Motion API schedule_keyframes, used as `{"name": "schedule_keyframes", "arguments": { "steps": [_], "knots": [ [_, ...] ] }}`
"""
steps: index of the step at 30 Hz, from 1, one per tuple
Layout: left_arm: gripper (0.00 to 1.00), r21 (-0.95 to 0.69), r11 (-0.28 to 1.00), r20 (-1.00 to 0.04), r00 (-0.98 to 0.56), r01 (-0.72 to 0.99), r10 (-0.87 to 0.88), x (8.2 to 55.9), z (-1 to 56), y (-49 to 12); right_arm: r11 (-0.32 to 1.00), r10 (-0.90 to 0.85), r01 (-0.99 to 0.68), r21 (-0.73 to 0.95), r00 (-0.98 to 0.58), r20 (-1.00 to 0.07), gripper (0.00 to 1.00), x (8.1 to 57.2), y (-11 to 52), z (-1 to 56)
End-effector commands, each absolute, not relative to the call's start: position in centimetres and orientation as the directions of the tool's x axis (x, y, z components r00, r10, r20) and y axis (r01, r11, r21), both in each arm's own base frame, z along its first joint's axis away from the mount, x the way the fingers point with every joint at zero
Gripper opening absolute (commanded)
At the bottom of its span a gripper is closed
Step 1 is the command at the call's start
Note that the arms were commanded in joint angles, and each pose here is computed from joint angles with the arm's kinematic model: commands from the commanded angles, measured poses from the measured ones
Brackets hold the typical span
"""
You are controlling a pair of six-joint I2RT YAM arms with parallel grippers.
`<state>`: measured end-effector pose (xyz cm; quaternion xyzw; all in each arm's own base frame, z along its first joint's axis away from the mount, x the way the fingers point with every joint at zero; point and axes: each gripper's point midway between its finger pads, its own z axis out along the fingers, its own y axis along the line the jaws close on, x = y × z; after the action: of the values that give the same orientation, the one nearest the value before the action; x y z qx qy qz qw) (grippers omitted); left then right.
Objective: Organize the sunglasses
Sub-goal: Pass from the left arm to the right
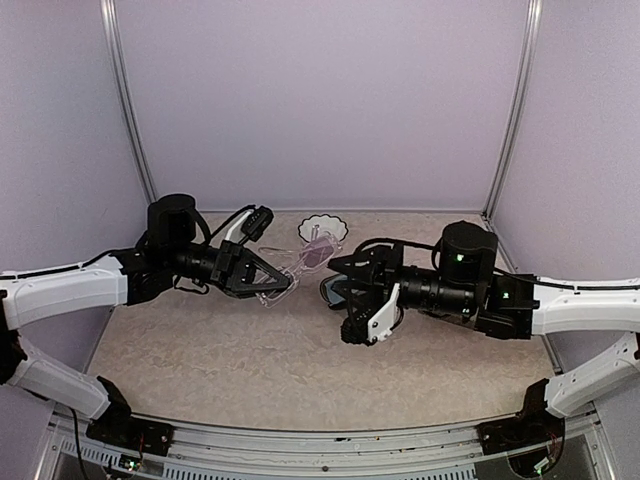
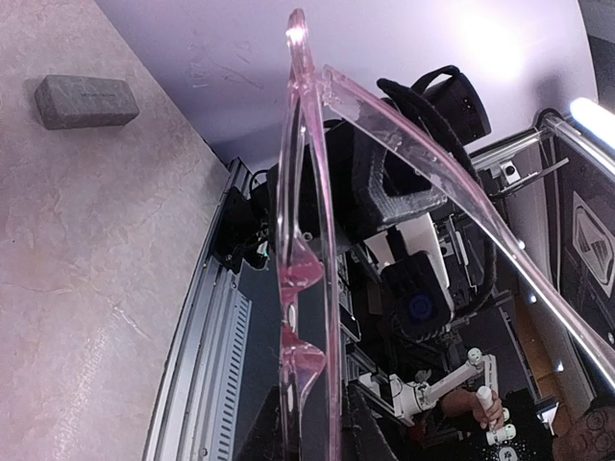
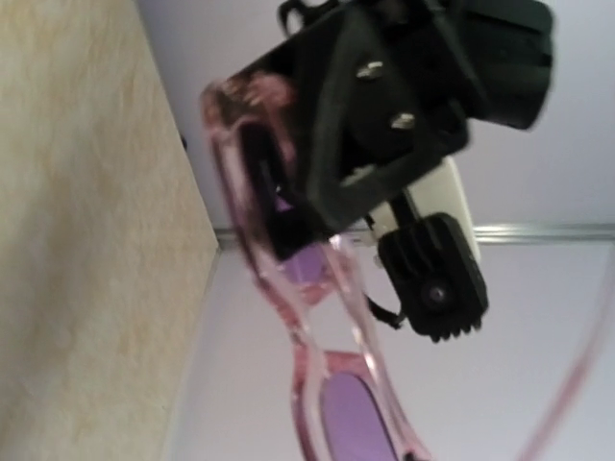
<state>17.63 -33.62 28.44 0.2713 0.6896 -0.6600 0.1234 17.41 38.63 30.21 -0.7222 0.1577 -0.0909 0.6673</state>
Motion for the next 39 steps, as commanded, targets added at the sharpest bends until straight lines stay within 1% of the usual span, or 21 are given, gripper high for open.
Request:
{"name": "schedule_keyframes", "arguments": {
  "steps": [1,5,9,11,13,14,15,17,19,21,22,23,24,27,30,33,35,37,39],
  "knots": [
    [0.09,-0.841,-0.044,-0.535,-0.814,0.54,0.226,17.1,28.5,-33.9,-0.061,-0.412,0.064,-0.996,0.908,0.083,0.38,18.5,39.5,31.6],
    [0.09,-0.843,-0.041,-0.53,-0.816,0.536,0.231,17.0,28.3,-33.9,-0.057,-0.457,0.124,-0.991,0.879,0.136,0.32,19.4,40.0,31.6],
    [0.09,-0.846,-0.04,-0.525,-0.817,0.532,0.237,16.9,28.1,-34.0,-0.056,-0.477,0.155,-0.986,0.864,0.163,0.25,19.8,40.5,31.4],
    [0.09,-0.848,-0.037,-0.521,-0.819,0.528,0.24,16.8,27.8,-34.0,-0.055,-0.497,0.168,-0.984,0.85,0.173,0.19,20.2,40.5,31.3],
    [0.1,-0.849,-0.036,-0.519,-0.82,0.527,0.241,16.9,27.8,-34.0,-0.049,-0.503,0.181,-0.982,0.845,0.181,0.1,20.2,40.5,31.5],
    [0.1,-0.848,-0.036,-0.52,-0.819,0.528,0.242,16.9,27.8,-34.0,-0.046,-0.507,0.185,-0.982,0.843,0.182,0.04,20.2,40.5,31.5],
    [0.11,-0.848,-0.036,-0.521,-0.819,0.529,0.241,16.9,27.8,-34.0,-0.041,-0.509,0.19,-0.981,0.841,0.184,0.0,20.2,40.5,31.6],
    [0.15,-0.847,-0.036,-0.522,-0.818,0.53,0.242,16.9,27.8,-34.0,-0.037,-0.513,0.199,-0.979,0.837,0.19,0.0,20.1,40.4,31.7],
    [0.22,-0.847,-0.032,-0.522,-0.819,0.531,0.239,17.1,27.8,-34.1,-0.032,-0.514,0.204,-0.979,0.836,0.191,0.0,19.9,40.2,31.7],
    [0.26,-0.843,-0.028,-0.528,-0.816,0.537,0.234,17.3,27.9,-34.1,-0.034,-0.513,0.2,-0.979,0.837,0.189,0.0,19.8,40.1,31.6],
    [0.31,-0.84,-0.026,-0.533,-0.814,0.542,0.23,17.4,28.1,-34.1,-0.037,-0.516,0.197,-0.98,0.836,0.188,0.0,19.8,39.9,31.5],
    [0.39,-0.836,-0.02,-0.538,-0.813,0.548,0.224,17.5,28.1,-34.1,-0.04,-0.515,0.194,-0.98,0.837,0.186,0.0,19.7,39.8,31.2],
    [0.46,-0.834,-0.007,-0.541,-0.813,0.552,0.214,17.9,28.2,-34.0,-0.042,-0.517,0.191,-0.981,0.836,0.184,0.0,19.6,39.6,31.2],
    [0.6,-0.82,0.033,-0.558,-0.811,0.571,0.174,19.1,28.6,-33.4,-0.047,-0.517,0.174,-0.984,0.838,0.173,0.0,19.4,39.1,30.8],
    [0.69,-0.805,0.082,-0.579,-0.809,0.587,0.103,20.6,29.3,-32.1,-0.055,-0.511,0.146,-0.988,0.846,0.153,0.0,19.1,38.6,30.2],
    [0.73,-0.791,0.138,-0.601,-0.799,0.596,0.006,22.6,30.3,-30.0,-0.061,-0.498,0.101,-0.993,0.859,0.118,0.0,18.5,38.3,29.5],
    [0.74,-0.775,0.153,-0.627,-0.777,0.614,-0.059,23.4,31.5,-28.7,-0.058,-0.474,0.046,-0.997,0.878,0.068,0.0,17.9,38.3,29.0],
    [0.73,-0.759,0.148,-0.649,-0.755,0.635,-0.093,23.6,32.7,-27.9,-0.048,-0.449,-0.014,-0.999,0.893,0.009,0.0,17.2,38.3,28.8],
    [0.69,-0.742,0.139,-0.67,-0.736,0.656,-0.1,23.5,33.4,-27.6,-0.036,-0.415,-0.067,-0.997,0.909,-0.046,0.0,16.2,38.6,28.7]
  ]
}}
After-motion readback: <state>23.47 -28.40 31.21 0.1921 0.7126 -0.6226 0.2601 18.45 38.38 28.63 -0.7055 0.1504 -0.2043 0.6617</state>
